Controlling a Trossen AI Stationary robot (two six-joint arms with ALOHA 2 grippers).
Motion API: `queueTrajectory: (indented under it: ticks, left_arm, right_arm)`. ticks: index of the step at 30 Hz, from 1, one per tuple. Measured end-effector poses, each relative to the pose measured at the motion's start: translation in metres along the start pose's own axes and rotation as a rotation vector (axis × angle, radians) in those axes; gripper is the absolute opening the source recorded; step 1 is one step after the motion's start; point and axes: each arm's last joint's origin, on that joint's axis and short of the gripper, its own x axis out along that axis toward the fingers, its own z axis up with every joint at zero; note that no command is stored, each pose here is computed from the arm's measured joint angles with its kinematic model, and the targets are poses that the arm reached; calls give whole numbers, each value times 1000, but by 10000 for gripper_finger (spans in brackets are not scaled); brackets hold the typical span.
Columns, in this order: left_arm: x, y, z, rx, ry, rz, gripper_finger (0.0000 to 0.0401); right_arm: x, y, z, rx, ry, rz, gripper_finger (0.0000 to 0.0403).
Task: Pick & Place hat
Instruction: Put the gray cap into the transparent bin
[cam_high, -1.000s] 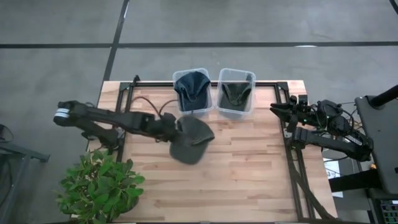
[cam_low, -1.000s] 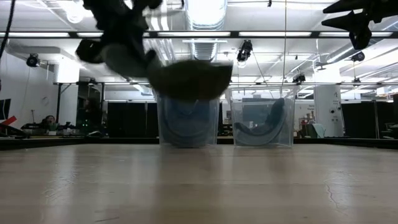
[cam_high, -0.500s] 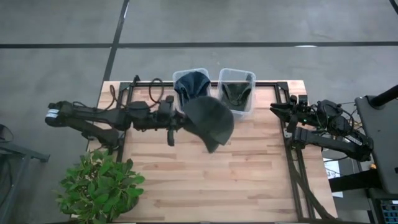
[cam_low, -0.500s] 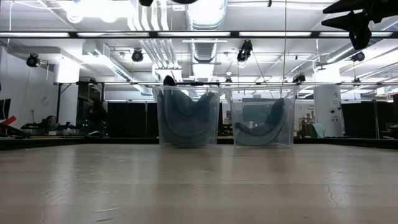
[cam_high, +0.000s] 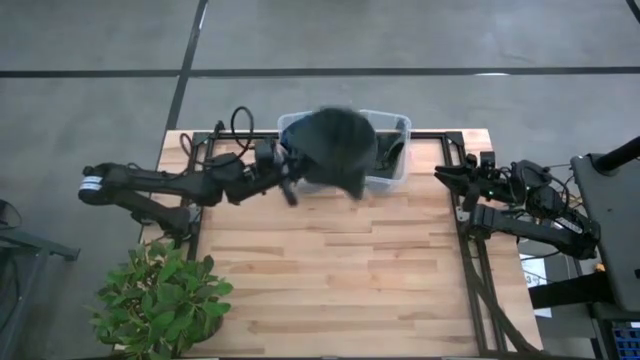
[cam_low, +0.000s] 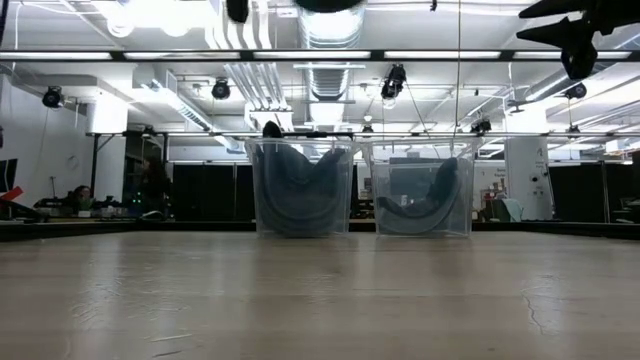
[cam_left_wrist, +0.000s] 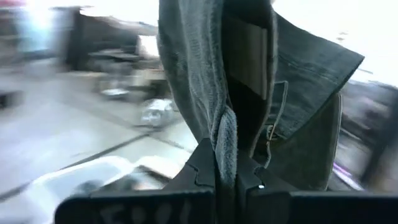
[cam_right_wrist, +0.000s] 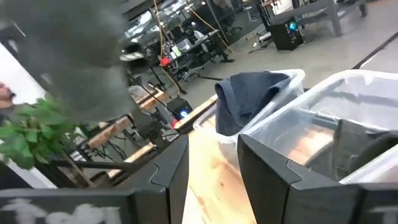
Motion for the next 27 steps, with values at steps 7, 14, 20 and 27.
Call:
queueTrajectory:
  ticks: [7, 14, 20, 27]
  left_arm:
    - [32, 14, -14, -181, -31, 251, 5]
    - [73, 3, -6, -108, 43, 289, 5]
    - [103, -8, 8, 61, 117, 364, 5]
    - [121, -11, 17, 213, 104, 491, 5]
  right_arm:
    - [8, 13, 16, -79, -108, 169, 130]
    - [37, 21, 26, -220, -31, 132, 137]
    - [61, 30, 40, -324, 24, 105, 186]
    - [80, 41, 57, -347, 71, 85, 245]
